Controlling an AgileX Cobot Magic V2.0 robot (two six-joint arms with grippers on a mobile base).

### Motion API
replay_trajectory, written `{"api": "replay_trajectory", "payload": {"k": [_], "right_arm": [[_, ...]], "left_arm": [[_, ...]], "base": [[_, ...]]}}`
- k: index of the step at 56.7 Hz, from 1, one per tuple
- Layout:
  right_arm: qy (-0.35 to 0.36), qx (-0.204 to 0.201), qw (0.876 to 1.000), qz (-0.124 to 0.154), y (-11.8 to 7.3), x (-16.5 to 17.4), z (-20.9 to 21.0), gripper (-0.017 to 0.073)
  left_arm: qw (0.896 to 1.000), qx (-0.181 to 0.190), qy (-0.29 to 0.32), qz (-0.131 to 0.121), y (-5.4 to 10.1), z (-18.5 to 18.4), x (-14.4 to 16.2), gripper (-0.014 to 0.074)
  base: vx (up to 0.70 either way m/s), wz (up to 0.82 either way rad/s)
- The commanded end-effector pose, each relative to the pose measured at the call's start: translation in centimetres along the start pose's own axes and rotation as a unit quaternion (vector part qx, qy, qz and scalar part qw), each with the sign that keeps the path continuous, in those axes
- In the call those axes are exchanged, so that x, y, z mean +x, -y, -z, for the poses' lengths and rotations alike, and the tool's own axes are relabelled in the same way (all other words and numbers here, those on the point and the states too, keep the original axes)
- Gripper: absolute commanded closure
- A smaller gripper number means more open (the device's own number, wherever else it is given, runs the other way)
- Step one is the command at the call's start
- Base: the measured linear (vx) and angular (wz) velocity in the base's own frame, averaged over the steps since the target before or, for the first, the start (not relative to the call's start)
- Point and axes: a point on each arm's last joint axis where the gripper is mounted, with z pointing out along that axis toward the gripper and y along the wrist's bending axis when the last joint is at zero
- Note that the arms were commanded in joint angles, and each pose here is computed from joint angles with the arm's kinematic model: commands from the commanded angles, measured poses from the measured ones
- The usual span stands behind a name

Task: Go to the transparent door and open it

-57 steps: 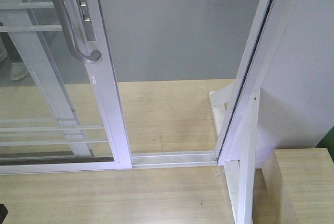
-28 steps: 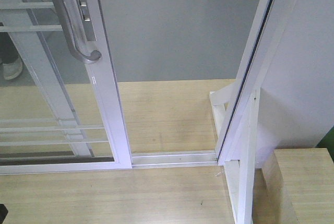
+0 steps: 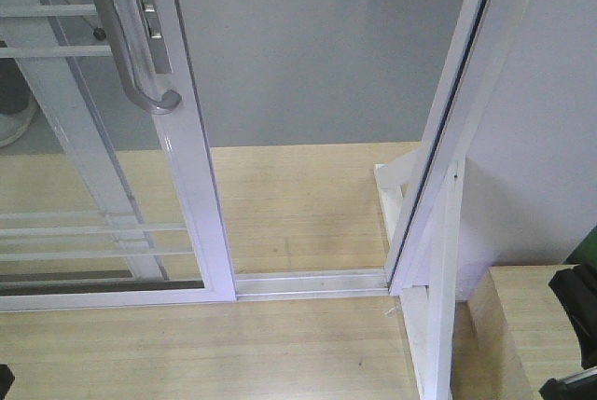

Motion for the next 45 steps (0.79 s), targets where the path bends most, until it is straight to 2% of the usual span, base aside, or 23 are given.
{"api": "replay_trajectory", "payload": {"k": [1,7,45], "right_arm": [[0.047,-0.004,0.999,-0.006,-0.06,-0.60,0.08,0.0562],[0.050,-0.004,0.999,0.001,-0.06,-0.64,0.08,0.0562],[0.048,-0.003,0.999,-0.001,-0.06,-0.61,0.08,0.0562]], "left_arm": [[0.999,0.008,0.034,0.003,0.11,-0.04,-0.19,0.0591],[0.999,0.008,0.034,0.003,0.11,-0.04,-0.19,0.0591],[0.999,0.008,0.034,0.003,0.11,-0.04,-0.19,0.0591]], "base": [[0.00,0.00],[0.00,0.00],[0.00,0.00]]}}
